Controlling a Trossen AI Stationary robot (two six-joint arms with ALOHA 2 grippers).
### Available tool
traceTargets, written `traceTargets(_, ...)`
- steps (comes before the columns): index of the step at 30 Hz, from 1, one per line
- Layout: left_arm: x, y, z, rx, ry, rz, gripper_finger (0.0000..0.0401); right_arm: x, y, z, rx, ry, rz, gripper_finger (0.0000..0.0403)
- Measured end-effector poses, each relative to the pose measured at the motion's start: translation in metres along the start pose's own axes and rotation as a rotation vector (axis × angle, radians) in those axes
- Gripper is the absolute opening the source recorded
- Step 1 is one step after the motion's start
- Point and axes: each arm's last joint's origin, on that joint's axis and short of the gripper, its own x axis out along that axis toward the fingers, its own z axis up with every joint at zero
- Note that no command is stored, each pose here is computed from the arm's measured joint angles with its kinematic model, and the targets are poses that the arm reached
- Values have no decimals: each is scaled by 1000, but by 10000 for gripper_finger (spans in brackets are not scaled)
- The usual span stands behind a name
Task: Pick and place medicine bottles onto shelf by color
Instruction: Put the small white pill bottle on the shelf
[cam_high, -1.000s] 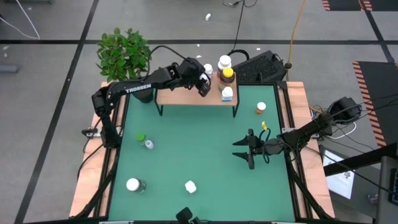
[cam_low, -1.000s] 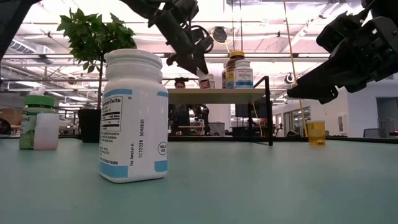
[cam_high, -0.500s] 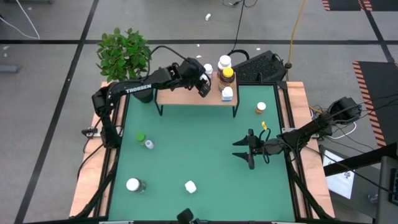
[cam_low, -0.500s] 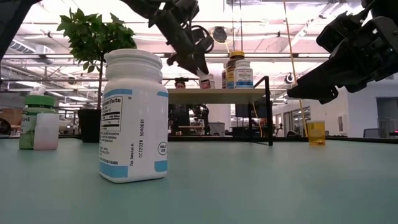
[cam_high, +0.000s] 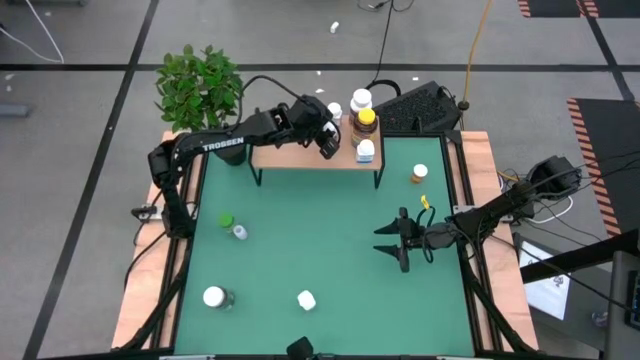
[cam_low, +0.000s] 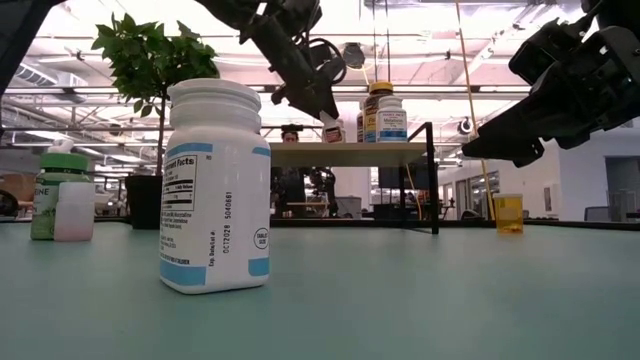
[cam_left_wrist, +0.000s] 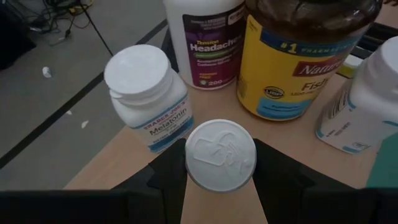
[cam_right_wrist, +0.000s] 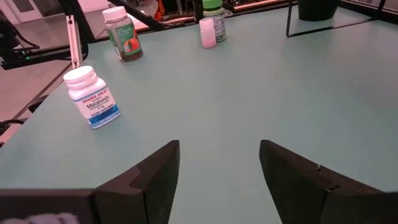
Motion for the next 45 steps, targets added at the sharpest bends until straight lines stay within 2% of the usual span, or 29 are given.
traceTargets(15, 5, 1, -5, -1, -8, 3, 161, 0, 0, 0, 0, 1, 2, 215)
traceTargets(34, 5, 3, -4, -9, -16, 10, 244, 0, 0, 0, 0, 1, 3, 215)
traceTargets(38, -3, 3, -1, -2, -28, 9, 254, 0, 0, 0, 0, 1, 2, 215)
traceTargets(45, -42, 1, 10, 19, -67, -5, 268, 0, 0, -1, 3, 9, 2, 215)
